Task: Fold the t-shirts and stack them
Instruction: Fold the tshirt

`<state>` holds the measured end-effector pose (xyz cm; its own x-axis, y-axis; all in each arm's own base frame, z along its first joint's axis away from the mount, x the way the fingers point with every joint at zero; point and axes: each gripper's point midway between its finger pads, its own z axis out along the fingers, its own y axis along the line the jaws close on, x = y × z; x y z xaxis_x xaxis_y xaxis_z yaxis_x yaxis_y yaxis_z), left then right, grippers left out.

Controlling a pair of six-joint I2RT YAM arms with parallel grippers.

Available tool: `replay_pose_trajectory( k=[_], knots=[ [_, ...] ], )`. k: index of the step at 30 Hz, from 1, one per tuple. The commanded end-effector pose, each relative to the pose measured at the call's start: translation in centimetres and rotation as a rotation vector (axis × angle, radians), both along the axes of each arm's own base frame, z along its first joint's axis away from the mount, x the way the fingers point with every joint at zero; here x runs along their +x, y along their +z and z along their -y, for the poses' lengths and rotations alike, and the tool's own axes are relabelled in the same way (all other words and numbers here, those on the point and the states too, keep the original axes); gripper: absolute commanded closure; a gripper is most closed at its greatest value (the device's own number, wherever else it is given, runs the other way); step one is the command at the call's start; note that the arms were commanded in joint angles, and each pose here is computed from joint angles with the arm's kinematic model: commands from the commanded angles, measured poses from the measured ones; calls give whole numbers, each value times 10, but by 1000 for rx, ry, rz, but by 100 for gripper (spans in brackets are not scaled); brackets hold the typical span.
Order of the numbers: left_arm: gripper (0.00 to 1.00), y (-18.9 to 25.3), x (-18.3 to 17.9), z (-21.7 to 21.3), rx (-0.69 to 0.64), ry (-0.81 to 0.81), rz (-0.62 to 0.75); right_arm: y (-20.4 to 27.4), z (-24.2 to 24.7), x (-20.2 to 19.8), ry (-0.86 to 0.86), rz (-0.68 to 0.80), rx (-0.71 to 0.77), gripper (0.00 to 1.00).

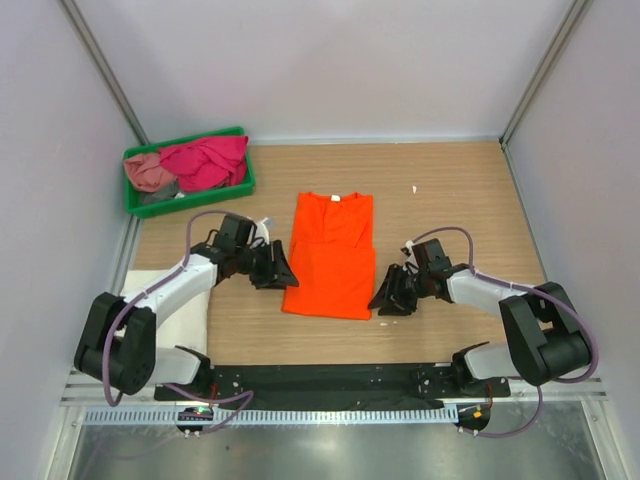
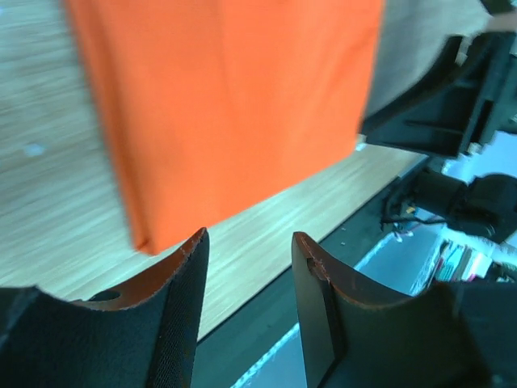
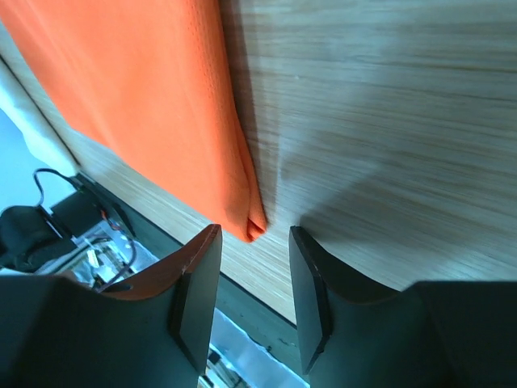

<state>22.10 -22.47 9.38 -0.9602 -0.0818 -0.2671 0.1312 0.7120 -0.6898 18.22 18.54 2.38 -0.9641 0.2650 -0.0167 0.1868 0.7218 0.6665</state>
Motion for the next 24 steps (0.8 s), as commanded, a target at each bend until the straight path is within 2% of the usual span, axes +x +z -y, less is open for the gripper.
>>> replay_pose_trajectory(
  k=[1,4,13,24],
  knots=[
    [53,-26,-3,-35,123,25,-69,9,-7,31,-60,96,-13,55],
    [46,-38,-2,-45,147,35,-96,5,-5,31,-58,97,-45,55],
    [44,-66,1,-42,144,49,-121,-4,-11,29,-22,84,-65,56],
    [51,-89,-10,-37,156,72,-210,-15,-14,21,7,71,-88,59]
  ],
)
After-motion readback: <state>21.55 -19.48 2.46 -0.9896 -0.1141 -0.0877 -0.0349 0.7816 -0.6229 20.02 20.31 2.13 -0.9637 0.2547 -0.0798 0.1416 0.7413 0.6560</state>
